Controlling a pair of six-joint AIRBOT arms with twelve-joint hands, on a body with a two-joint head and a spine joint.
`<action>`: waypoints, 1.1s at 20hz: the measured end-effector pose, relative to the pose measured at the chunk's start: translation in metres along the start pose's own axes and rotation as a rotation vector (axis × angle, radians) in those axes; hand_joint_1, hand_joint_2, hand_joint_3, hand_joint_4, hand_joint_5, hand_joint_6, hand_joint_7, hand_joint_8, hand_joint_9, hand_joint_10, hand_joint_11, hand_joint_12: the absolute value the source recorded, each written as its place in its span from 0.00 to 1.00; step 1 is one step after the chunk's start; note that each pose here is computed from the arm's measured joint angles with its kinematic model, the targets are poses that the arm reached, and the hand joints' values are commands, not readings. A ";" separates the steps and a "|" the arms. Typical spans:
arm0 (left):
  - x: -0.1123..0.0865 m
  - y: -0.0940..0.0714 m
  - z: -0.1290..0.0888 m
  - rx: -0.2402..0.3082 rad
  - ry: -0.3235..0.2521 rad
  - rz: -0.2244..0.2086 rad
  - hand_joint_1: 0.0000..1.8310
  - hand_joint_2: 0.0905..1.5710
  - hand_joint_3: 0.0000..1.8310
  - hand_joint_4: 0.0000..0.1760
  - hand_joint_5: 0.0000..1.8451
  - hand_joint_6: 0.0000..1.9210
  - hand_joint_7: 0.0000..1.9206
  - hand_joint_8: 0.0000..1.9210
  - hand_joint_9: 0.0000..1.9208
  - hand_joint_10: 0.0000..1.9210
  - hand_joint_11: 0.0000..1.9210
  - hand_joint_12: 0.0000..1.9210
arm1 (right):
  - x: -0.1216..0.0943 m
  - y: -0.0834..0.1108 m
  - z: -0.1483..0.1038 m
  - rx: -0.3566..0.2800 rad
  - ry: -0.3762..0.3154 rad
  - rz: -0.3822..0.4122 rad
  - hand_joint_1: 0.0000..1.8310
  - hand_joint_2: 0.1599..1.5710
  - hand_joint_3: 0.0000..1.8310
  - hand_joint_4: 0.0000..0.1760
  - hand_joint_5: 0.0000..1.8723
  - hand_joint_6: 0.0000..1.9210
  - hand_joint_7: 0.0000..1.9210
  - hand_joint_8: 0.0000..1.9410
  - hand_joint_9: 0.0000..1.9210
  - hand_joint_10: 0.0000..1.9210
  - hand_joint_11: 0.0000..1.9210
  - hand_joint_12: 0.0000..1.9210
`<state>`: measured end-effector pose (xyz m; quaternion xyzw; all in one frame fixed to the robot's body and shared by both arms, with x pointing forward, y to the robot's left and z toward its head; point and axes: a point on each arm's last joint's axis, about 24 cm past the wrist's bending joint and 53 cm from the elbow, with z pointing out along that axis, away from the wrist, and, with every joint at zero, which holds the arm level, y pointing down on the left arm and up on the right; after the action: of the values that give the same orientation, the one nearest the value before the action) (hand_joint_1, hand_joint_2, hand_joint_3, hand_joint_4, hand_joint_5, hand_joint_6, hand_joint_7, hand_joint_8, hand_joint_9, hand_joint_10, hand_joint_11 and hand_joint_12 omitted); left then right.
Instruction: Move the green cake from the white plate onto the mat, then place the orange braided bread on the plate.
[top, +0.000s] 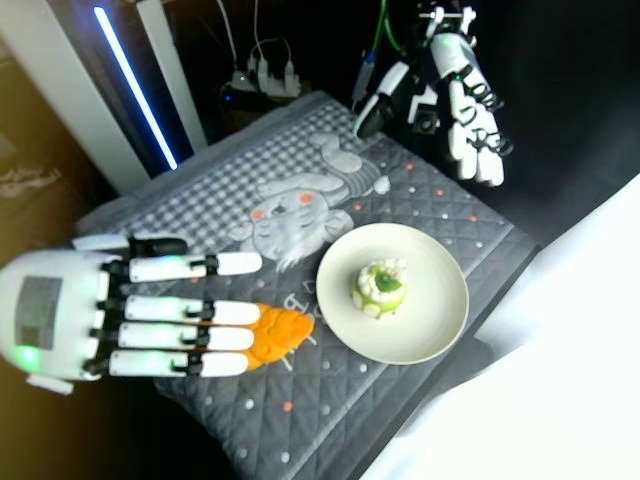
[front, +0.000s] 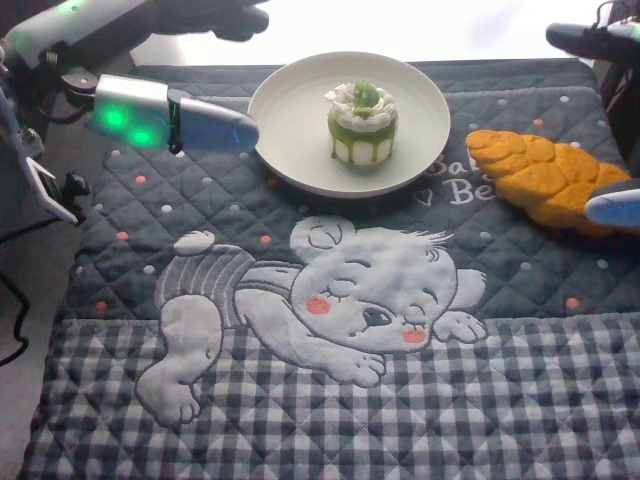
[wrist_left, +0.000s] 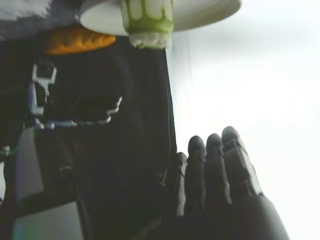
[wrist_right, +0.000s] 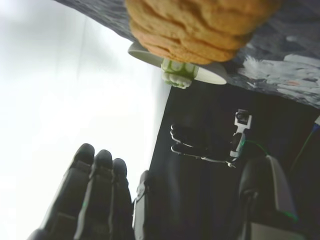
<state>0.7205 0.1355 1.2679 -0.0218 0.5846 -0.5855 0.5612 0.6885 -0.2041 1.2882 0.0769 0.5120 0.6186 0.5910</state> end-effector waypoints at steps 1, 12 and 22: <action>-0.001 0.000 0.000 0.000 -0.007 -0.006 0.40 0.52 0.00 0.00 0.17 0.00 0.27 0.00 0.28 0.01 0.04 0.52 | 0.002 0.002 0.000 -0.008 0.005 -0.002 0.40 0.46 0.00 0.55 0.18 0.00 0.18 0.00 0.18 0.00 0.05 0.22; 0.000 0.001 0.049 -0.020 0.028 0.011 0.43 0.50 0.00 0.20 0.17 0.00 0.21 0.00 0.23 0.00 0.17 0.10 | 0.008 0.017 0.000 -0.066 0.013 0.006 0.38 0.46 0.00 0.73 0.17 0.00 0.17 0.00 0.18 0.00 0.07 0.16; 0.033 0.034 0.095 -0.175 0.147 0.093 0.43 0.44 0.00 0.80 0.14 0.00 0.15 0.00 0.17 0.00 0.15 0.07 | 0.013 0.040 -0.002 -0.155 0.006 0.025 0.32 0.46 0.01 0.88 0.16 0.00 0.17 0.00 0.18 0.00 0.08 0.16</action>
<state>0.7949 0.0606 1.2524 -0.0006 0.6732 -0.5058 0.5395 0.6576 -0.1861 1.3097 0.0354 0.4635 0.6638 0.5859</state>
